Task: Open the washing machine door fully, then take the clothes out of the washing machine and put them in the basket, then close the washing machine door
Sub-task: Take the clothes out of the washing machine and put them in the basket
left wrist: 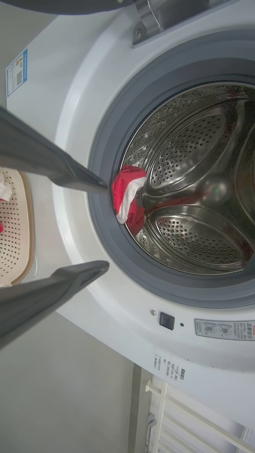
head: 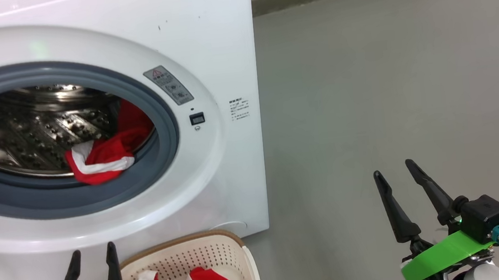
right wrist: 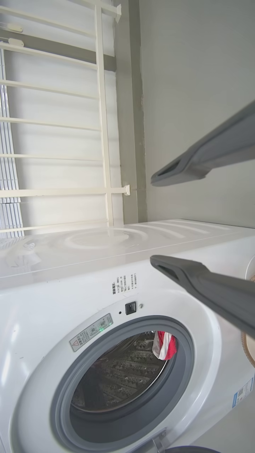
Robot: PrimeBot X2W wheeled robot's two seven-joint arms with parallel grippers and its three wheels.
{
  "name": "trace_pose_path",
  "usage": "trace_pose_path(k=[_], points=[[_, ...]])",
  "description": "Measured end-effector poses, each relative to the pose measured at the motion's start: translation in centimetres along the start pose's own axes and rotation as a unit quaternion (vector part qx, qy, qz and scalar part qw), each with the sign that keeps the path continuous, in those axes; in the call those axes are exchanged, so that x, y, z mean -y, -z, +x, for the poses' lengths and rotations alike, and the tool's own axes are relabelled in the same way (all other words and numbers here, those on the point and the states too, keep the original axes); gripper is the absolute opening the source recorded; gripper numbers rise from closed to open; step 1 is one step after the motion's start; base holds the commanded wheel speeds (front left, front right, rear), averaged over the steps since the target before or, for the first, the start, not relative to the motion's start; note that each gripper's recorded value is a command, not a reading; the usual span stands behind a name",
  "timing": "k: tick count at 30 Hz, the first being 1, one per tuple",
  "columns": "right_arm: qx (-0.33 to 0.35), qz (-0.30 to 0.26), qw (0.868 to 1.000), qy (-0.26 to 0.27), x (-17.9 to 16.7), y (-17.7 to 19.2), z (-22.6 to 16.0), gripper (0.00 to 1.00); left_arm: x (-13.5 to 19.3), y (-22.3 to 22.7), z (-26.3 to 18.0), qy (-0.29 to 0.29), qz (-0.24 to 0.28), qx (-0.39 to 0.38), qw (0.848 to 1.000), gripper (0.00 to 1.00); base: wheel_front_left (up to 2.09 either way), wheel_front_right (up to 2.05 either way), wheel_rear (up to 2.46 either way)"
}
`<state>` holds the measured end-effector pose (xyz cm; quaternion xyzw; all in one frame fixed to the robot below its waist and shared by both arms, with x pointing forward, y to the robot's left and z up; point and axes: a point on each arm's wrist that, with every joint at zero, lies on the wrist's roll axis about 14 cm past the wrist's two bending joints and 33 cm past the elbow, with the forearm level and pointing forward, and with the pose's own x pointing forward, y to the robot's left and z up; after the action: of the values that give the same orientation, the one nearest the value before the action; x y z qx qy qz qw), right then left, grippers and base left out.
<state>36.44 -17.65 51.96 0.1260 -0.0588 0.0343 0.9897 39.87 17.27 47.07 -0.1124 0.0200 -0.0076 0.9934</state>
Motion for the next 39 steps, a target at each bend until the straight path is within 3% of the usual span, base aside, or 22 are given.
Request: trace_pose_path(k=[12,39], points=[[0.026,-0.009,1.0,0.009,0.9,-1.9,-1.5,1.0,-0.7,-2.1,-3.4,-0.012,0.021,0.036,0.999,1.0,0.0,0.0,0.0],[0.017,-0.012,1.0,0.017,1.4,-1.3,-2.2,1.0,-0.3,-2.3,-3.8,-0.009,0.032,0.039,0.999,1.0,0.0,0.0,0.0]])
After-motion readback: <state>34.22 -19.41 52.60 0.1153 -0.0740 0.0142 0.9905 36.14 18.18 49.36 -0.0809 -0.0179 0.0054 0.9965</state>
